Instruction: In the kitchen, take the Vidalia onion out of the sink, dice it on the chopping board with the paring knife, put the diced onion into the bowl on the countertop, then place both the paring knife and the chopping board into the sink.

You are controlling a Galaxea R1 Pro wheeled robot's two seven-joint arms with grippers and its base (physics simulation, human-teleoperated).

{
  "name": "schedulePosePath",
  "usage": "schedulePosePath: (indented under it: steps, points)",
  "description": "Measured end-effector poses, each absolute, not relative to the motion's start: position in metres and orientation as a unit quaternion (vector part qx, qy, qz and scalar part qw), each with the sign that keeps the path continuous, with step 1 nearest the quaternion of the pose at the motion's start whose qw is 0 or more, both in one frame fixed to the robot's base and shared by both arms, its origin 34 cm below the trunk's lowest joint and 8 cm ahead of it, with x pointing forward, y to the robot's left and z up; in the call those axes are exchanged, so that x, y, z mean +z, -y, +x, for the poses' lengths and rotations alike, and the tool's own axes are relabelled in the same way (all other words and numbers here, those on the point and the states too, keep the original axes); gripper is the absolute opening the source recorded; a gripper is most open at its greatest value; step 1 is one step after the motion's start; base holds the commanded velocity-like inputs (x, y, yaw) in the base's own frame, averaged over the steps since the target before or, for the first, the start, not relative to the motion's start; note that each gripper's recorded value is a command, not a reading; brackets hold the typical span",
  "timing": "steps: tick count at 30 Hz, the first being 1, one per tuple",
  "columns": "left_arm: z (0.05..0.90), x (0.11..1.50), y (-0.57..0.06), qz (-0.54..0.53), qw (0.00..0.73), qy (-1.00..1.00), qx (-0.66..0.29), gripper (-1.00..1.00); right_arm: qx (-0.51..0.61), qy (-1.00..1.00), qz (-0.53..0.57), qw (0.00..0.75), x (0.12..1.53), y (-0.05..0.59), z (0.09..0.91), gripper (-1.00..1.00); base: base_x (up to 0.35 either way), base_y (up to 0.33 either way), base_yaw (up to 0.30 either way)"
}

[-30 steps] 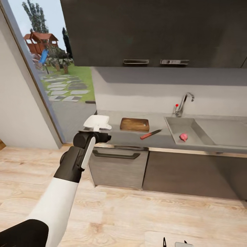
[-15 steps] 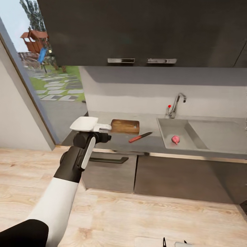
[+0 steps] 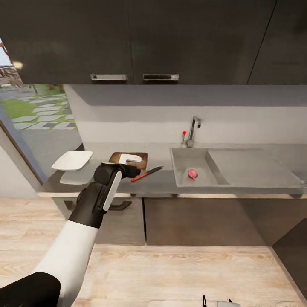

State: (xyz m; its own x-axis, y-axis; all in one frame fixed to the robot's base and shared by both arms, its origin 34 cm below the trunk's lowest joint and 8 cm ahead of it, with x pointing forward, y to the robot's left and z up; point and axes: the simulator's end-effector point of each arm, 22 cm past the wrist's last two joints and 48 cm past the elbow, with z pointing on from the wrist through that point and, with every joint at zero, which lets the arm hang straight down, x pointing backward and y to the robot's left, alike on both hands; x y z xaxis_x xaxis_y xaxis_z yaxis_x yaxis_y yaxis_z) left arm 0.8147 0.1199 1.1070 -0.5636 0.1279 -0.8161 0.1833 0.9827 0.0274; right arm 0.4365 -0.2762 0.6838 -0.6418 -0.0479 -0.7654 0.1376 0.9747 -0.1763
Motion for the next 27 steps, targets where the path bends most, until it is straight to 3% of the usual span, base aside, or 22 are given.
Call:
schedulePosePath:
  steps: [27]
  points:
    - [0.8122, 1.1059, -0.1195, 0.090, 0.454, -0.886, -0.029, 1.00, -0.109, -0.897, 0.025, 0.428, 0.6879, 0.2749, 0.4403, 1.00, 0.154, -0.299, -0.170]
